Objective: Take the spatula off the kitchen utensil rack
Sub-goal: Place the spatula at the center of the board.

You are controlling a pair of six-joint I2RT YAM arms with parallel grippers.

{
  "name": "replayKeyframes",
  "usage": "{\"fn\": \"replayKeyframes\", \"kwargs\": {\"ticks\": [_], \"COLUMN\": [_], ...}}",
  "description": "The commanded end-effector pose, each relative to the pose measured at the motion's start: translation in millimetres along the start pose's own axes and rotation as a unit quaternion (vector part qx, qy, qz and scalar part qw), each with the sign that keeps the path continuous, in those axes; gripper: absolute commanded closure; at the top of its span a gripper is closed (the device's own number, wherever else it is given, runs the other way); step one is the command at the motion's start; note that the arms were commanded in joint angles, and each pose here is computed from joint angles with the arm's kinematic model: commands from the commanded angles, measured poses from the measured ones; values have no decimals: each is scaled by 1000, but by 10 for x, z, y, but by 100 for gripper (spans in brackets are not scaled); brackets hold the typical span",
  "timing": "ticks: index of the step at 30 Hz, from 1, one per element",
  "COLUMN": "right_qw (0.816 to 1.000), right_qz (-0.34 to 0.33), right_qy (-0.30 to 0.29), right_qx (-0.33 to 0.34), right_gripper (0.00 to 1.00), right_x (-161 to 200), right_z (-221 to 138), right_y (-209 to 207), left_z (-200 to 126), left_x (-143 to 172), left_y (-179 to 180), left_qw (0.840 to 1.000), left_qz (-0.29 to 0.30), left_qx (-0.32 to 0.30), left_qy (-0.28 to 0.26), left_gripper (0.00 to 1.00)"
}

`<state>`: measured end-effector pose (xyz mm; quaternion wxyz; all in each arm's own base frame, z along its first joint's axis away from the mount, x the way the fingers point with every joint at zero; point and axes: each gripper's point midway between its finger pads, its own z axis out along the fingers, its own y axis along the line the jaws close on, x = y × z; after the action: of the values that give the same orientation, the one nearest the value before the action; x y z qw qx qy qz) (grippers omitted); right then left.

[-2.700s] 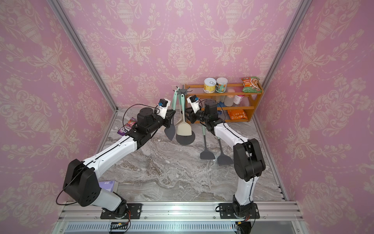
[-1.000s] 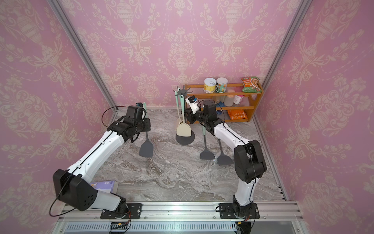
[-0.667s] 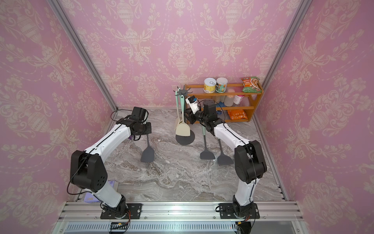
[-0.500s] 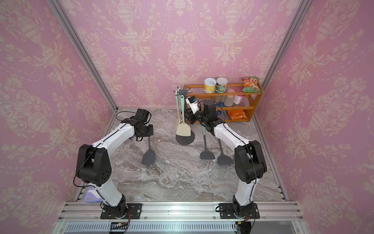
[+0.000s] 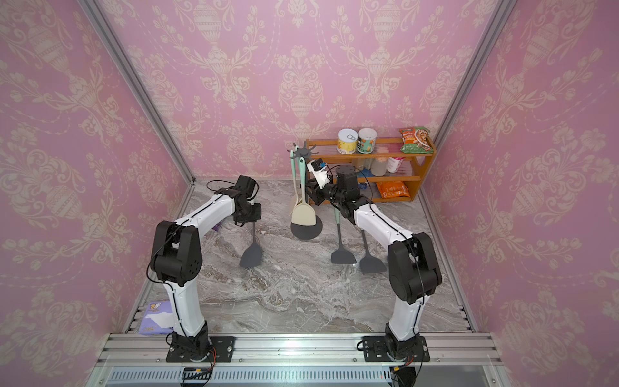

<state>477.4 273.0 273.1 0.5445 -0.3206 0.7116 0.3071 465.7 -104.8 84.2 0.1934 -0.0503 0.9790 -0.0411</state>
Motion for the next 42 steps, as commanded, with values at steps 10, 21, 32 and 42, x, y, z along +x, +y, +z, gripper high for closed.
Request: {"fn": "replayKeyframes", "kwargs": {"ticks": [10,21,32,42], "right_qw": [997,997,997,996], "right_qz": [60,60,56,55], "right_qy": [52,55,58,66], "right_qx": [-18,-17,-13,-8], "right_gripper": [100,100,100,100], "right_x": [270,282,269,315], "right_z": [-46,-60,-95,-118], "right_y": [136,139,145,144], "left_z": [141,313,406,389], "left_x": [42,287,299,188], "left_y": [-623,-618,-657,-668], "left_qw": [997,996,995,997], "left_qz": [0,15,16,10], "left_qx": [65,44,50,59], "left_qy": [38,72,79,48], "left_gripper": [100,92,81,81]}}
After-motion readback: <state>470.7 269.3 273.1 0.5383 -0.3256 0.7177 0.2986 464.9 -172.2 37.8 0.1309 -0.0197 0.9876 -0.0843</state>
